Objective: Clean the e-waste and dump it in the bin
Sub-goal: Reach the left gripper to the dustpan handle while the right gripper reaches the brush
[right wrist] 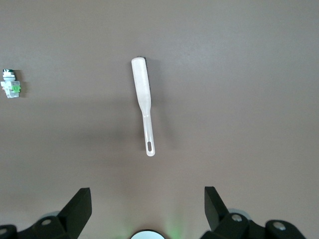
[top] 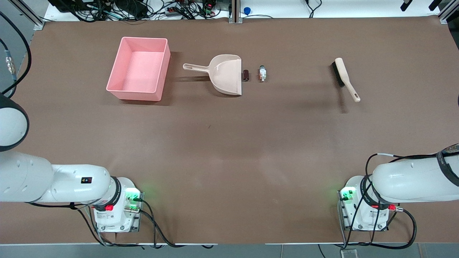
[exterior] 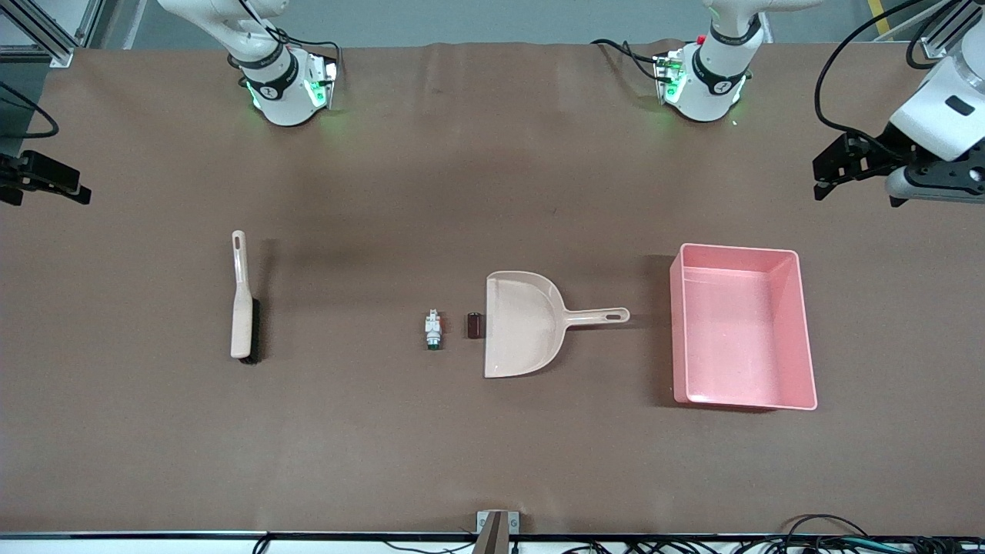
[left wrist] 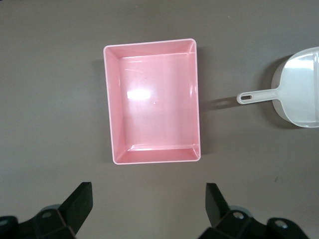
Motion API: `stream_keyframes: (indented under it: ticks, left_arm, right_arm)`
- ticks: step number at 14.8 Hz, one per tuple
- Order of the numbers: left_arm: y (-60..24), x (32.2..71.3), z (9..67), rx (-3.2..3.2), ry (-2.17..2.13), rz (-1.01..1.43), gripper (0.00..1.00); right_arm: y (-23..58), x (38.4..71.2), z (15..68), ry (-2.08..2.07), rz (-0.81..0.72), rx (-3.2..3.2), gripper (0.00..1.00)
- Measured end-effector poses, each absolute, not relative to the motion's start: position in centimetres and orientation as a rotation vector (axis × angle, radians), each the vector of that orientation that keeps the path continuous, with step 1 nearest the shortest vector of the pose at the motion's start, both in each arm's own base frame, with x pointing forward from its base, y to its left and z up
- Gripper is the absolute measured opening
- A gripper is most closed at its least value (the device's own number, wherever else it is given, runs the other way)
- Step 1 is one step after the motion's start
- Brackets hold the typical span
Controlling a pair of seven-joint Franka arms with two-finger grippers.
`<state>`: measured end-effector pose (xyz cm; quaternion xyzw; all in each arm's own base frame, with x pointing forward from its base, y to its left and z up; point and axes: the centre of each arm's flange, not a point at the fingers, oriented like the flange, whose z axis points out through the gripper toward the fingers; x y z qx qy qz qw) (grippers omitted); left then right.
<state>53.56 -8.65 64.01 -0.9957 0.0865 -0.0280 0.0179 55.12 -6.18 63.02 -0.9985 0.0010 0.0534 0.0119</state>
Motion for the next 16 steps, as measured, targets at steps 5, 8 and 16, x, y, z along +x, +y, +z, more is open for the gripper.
stream_keyframes:
  ticks: [5, 8, 16]
  left_arm:
    - [-18.1, 53.6, 59.5, -3.069, 0.537, 0.024, 1.00]
    - [-23.0, 54.3, 55.7, -3.068, 0.677, 0.055, 1.00]
    - [-33.1, 54.4, 46.5, -2.813, 1.062, 0.092, 0.98]
  right_arm:
    - [-6.3, 55.7, 63.0, 0.006, 0.096, -3.121, 1.00]
    - [-6.7, 55.7, 61.0, 0.016, 0.112, -3.116, 1.00]
    - [-7.3, 53.7, 50.7, 0.040, 0.200, -3.098, 1.00]
